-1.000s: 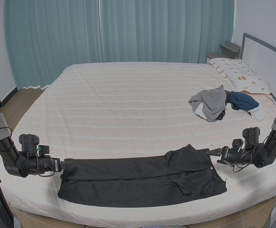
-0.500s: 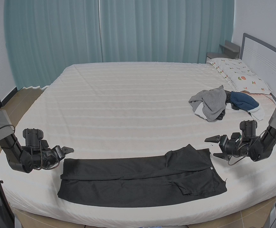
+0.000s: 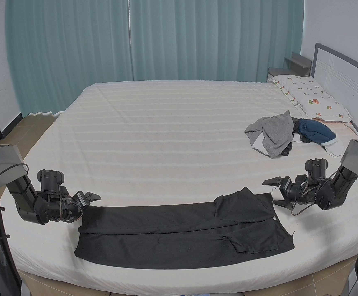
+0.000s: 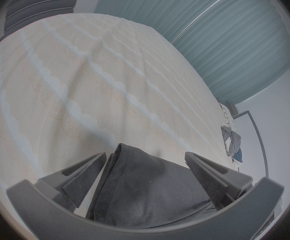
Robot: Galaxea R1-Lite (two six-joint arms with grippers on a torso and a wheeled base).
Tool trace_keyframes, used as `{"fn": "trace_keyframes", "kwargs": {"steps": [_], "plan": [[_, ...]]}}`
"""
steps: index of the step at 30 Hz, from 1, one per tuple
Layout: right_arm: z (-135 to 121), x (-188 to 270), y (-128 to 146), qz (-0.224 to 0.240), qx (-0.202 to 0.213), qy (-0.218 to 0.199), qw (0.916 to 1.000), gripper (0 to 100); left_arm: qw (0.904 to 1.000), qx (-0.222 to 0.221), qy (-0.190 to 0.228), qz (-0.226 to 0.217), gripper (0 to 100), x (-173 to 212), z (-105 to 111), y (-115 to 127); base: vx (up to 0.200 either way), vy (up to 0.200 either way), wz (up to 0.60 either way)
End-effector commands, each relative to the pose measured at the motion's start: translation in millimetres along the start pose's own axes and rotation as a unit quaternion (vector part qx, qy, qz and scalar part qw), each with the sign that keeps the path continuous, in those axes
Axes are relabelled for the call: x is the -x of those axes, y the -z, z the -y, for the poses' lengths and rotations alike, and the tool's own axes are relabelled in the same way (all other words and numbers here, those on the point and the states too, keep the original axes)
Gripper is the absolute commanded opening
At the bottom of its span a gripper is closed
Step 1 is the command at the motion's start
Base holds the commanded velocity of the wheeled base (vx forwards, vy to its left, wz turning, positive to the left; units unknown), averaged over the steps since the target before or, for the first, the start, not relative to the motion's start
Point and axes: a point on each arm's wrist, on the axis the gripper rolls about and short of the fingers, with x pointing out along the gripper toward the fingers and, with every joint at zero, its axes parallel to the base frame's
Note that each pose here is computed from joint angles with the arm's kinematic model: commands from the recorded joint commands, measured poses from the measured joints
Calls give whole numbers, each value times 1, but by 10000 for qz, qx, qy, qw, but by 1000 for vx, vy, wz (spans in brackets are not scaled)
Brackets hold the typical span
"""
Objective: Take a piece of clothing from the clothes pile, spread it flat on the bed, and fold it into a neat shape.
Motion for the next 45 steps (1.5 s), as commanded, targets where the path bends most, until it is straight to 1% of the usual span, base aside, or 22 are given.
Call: {"fn": "trace_keyframes", "kwargs": {"steps": [1,2,5,7,10,13,21,25,32,33,42,45], "plan": [[3,-3,1,-20,-19,30,10000,100,10000,0,-47,-44,0,-4,-3,2,0,0,0],[4,-4,0,-20,-19,30,10000,100,10000,-3,-62,-51,0,-5,-3,2,0,0,0],[5,-7,-2,39,-8,57,10000,100,9995,47,-301,105,0,-7,-7,2,0,0,0],[6,-10,-2,83,11,102,9999,100,9991,79,-371,192,0,-7,-9,1,0,0,0],[6,-16,-5,162,31,148,9998,100,9984,293,-350,331,0,-6,-11,-3,0,0,0],[7,-20,-6,232,45,187,9995,100,9978,406,-357,396,0,-6,-12,-5,0,0,0],[6,-31,-6,222,103,141,9996,100,9977,408,-349,419,0,-7,-12,-6,0,0,0],[7,-37,-6,301,118,223,9992,100,9977,408,-349,419,0,-7,-12,-6,0,0,0],[8,-38,-4,297,136,257,9991,100,9977,408,-349,419,0,-7,-12,-6,0,0,0],[7,-38,-5,302,139,252,9991,0,9977,408,-349,419,0,-7,-12,-6,0,0,0],[8,-36,-4,305,121,278,9991,0,9977,400,-350,419,0,-7,-12,-6,0,0,0],[10,-35,-8,405,106,325,9986,0,9977,400,-350,419,0,-7,-12,-6,0,0,0]]}}
